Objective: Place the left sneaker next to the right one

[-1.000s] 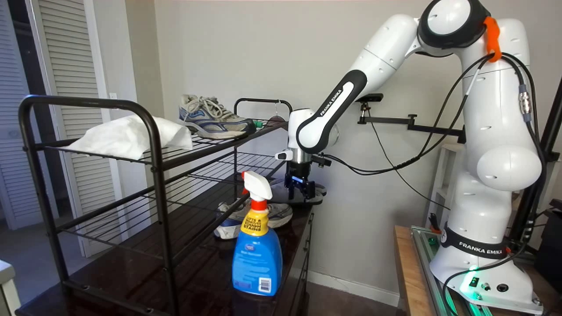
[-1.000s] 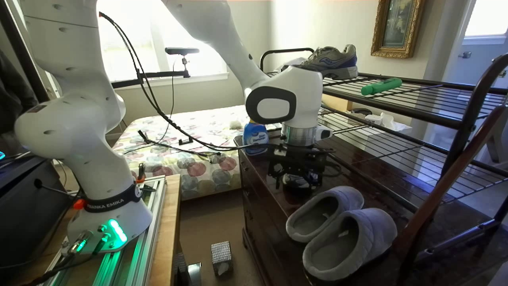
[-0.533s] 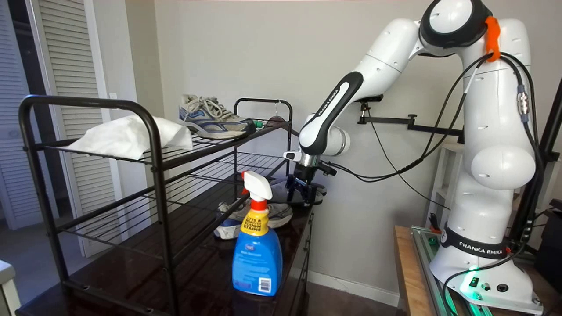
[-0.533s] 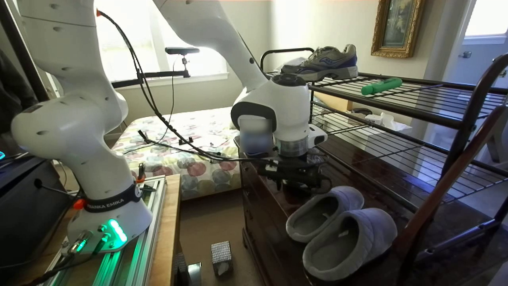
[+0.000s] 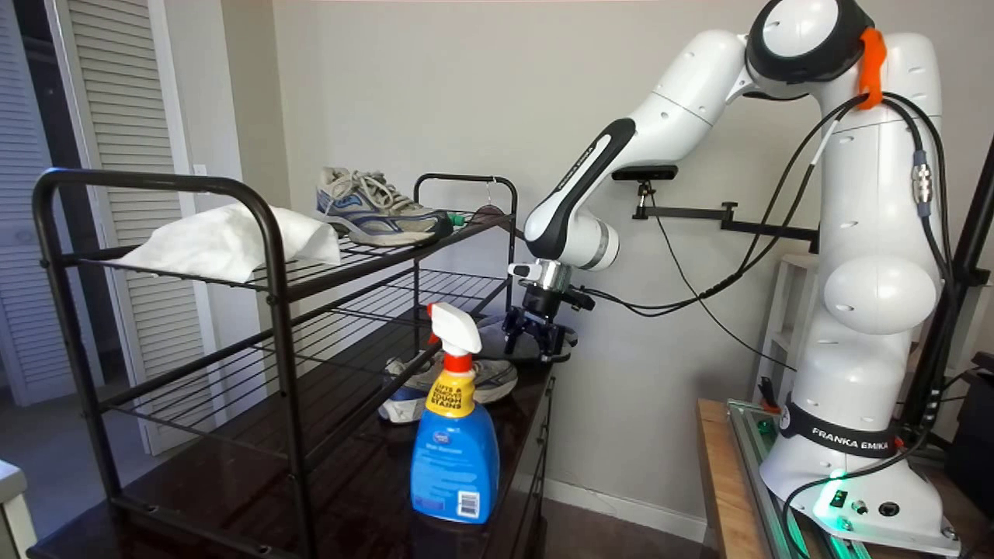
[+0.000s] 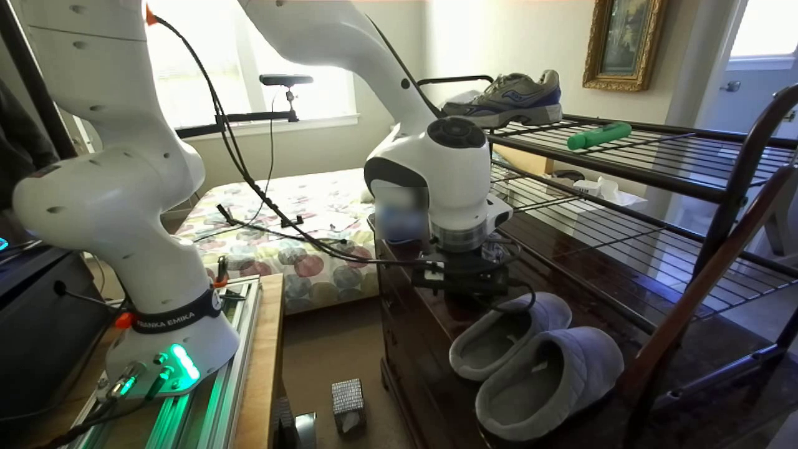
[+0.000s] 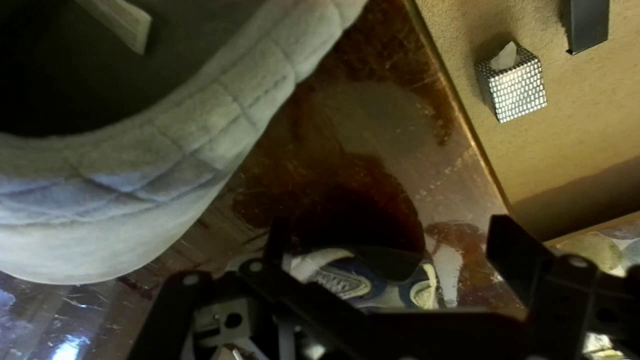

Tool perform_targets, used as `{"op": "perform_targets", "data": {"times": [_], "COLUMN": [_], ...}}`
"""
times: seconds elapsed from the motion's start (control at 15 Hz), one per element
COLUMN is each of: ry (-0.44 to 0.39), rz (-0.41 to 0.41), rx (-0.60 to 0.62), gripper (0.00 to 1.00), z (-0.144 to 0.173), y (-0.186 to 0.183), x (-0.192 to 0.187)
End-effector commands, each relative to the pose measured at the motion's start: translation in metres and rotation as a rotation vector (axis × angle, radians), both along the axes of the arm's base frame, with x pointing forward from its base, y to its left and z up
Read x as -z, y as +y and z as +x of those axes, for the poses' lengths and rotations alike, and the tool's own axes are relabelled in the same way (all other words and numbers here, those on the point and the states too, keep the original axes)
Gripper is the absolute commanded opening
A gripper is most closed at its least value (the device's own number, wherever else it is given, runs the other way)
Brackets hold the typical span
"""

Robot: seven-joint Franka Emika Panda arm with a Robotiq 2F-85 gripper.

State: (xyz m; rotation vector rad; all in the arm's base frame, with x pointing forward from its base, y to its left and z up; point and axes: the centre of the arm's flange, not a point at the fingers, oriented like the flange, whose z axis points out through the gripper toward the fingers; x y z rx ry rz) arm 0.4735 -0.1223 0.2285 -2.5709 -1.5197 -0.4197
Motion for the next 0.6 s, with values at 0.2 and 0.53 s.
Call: {"op": "perform_targets", "data": {"times": [0.2, 0.53], "ry": [-0.052, -0.038], "rz": [0.049, 0.039], "rx": [0.085, 0.055], "gripper": [1.00, 1.00], "z": [0.006, 0.006], "y": [0.013, 0.010], "x": [0.002, -0.001]}}
